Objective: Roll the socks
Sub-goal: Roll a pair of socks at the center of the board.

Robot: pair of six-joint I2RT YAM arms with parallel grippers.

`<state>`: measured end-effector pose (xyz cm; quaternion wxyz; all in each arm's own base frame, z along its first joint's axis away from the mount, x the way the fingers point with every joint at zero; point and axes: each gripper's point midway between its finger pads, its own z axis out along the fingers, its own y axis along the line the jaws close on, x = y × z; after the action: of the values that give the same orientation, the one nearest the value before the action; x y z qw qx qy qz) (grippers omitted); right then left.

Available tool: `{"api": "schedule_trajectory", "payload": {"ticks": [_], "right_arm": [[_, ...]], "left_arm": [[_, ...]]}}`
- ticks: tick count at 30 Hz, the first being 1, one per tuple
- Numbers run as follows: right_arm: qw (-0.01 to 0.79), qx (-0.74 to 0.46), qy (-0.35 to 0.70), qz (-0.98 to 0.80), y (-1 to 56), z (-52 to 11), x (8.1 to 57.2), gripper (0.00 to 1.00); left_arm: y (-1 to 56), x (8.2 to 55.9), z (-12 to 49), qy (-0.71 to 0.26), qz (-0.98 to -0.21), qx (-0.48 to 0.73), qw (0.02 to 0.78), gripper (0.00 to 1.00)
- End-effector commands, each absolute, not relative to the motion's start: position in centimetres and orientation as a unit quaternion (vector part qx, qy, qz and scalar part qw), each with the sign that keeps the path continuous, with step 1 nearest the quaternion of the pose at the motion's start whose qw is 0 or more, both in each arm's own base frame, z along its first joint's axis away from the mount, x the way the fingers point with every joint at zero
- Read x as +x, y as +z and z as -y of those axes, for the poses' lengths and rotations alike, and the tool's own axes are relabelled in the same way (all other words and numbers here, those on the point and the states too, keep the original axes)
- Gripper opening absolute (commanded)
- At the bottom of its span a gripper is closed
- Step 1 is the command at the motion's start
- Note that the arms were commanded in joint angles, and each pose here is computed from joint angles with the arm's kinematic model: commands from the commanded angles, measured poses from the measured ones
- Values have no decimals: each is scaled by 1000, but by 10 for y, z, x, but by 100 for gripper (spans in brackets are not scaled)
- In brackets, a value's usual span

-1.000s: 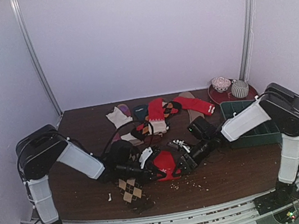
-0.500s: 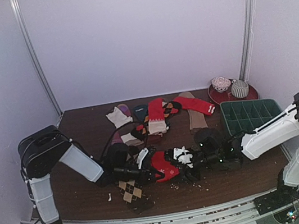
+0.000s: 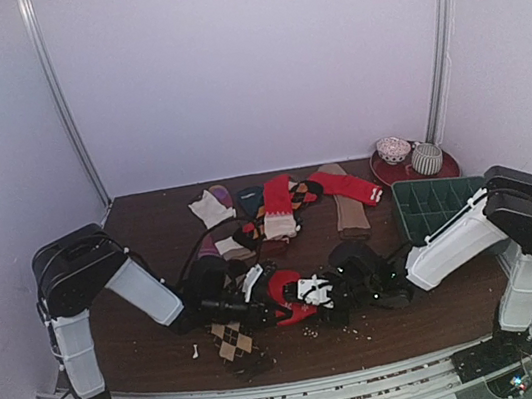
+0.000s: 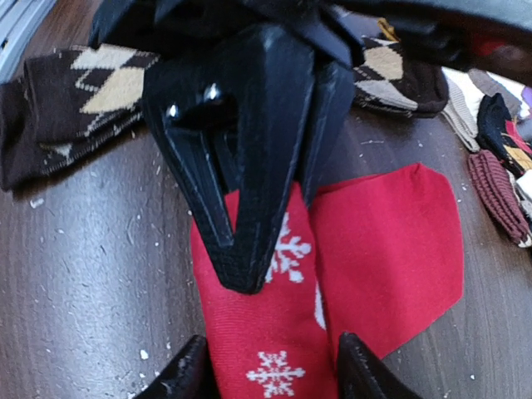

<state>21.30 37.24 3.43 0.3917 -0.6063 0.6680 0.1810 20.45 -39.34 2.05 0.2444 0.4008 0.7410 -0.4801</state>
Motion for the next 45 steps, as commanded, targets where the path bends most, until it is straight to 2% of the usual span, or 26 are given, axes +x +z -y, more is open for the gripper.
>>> {"api": "schedule_trajectory", "payload": {"ticks": [1, 6, 9, 10, 11, 13, 18, 22, 26, 30, 37, 45], "right_arm": [[386, -602, 168, -678, 25, -375, 219, 47], [354, -603, 186, -690, 17, -377, 211, 22], [309, -598, 209, -709, 14, -378, 201, 15], [290, -594, 219, -718, 14, -378, 196, 14], [264, -590, 227, -729, 11, -376, 191, 13], [211, -576, 234, -754, 6, -371, 182, 13], [72, -512, 251, -818, -15, -351, 158, 14], [-2, -449, 283, -847, -26, -341, 149, 15], [-44, -379, 317, -868, -42, -331, 154, 14], [-75, -346, 333, -874, -50, -326, 154, 14], [-95, -324, 327, -883, -61, -313, 159, 14], [-97, -320, 322, -886, -65, -310, 165, 14]], "left_arm": [[-63, 164, 340, -403, -832, 368, 98, 0], [-64, 165, 340, -400, -831, 375, 98, 0], [-60, 170, 341, -392, -827, 386, 114, 0], [-56, 173, 341, -387, -825, 393, 125, 6], [-51, 176, 340, -379, -823, 400, 137, 19], [-37, 184, 339, -362, -817, 416, 169, 31], [18, 203, 338, -341, -784, 440, 275, 43], [65, 209, 338, -345, -739, 452, 361, 53], [98, 214, 350, -360, -690, 471, 415, 56], [104, 219, 373, -375, -658, 501, 419, 57], [79, 213, 398, -408, -639, 532, 378, 58], [45, 197, 393, -420, -654, 539, 326, 57]]}}
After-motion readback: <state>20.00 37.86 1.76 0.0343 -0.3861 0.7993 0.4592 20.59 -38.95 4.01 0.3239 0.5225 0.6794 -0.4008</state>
